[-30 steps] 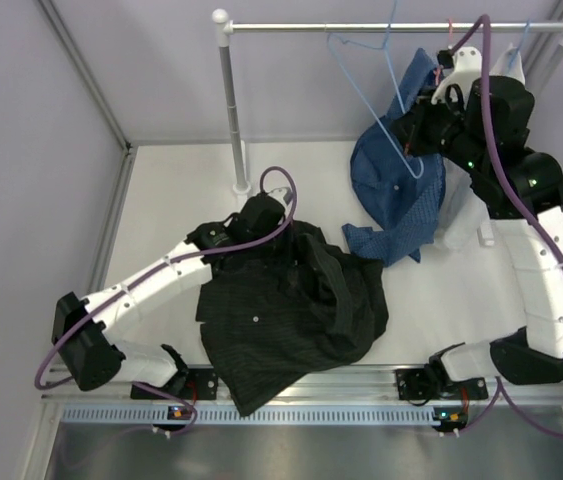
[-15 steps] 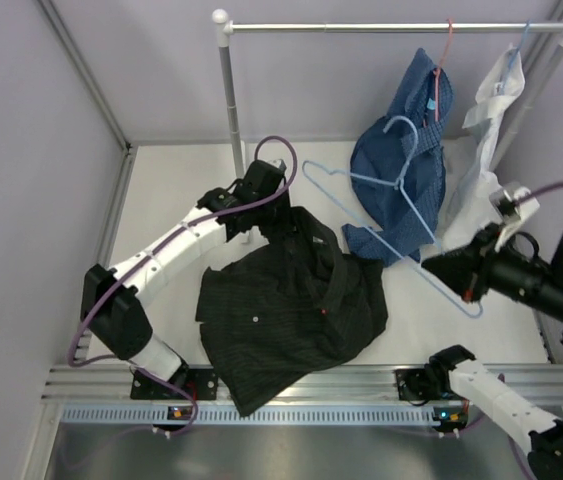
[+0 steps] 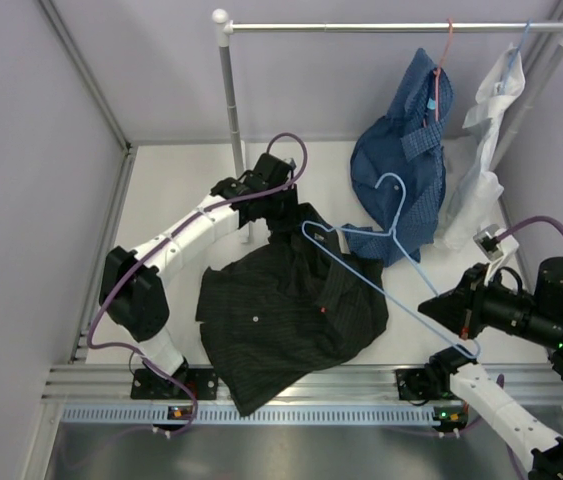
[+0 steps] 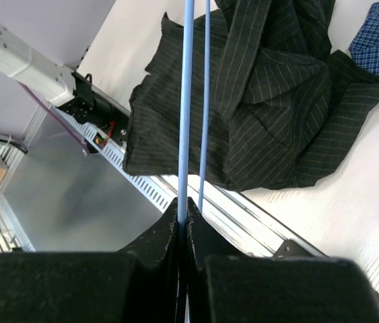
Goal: Place the shirt on the hanger
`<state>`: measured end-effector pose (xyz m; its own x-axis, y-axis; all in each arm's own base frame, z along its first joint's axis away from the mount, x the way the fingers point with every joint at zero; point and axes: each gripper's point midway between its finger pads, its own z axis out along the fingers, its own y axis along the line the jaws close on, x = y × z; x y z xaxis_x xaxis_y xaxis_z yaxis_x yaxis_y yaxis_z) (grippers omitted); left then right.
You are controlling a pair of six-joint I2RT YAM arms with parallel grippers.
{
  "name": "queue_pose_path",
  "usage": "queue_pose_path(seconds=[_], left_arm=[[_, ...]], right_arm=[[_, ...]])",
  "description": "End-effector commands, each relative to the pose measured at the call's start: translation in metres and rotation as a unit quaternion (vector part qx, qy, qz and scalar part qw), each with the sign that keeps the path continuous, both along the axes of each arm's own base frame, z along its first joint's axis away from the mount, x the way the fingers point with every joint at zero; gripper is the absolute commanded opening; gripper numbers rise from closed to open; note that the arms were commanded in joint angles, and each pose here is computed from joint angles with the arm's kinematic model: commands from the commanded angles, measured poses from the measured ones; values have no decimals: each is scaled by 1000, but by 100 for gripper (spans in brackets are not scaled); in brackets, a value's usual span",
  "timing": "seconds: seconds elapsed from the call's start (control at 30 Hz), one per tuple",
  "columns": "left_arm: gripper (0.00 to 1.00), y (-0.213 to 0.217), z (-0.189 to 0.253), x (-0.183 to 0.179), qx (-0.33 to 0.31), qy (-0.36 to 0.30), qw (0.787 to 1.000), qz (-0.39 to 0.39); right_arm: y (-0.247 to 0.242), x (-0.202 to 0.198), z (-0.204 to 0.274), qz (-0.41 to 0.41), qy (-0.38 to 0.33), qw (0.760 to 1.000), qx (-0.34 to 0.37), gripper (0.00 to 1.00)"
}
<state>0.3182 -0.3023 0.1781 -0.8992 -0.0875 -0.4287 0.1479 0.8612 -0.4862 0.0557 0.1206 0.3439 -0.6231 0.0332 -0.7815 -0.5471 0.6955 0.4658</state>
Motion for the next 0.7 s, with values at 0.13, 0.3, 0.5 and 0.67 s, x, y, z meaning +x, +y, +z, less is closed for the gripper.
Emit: queue_pose_path(seconds=[0.13,0.3,0.5,0.67], left_arm=[[0,-15,34,-9,-53,-6,998,-18],[0,-19,44,-25,-66,-6,997,-24],[0,-37,78,-47,-105,-22,991,-74],[0,-50,136,-66,-165,-60,974,-142]], right_arm=[[-6,13,-24,-34,42,998,-32,0],[-14,37,-29,-67,41,994,-70,0],[3,59,-23,-44,34,997,-56,0],[35,65,-7,31,10,999,2,0]])
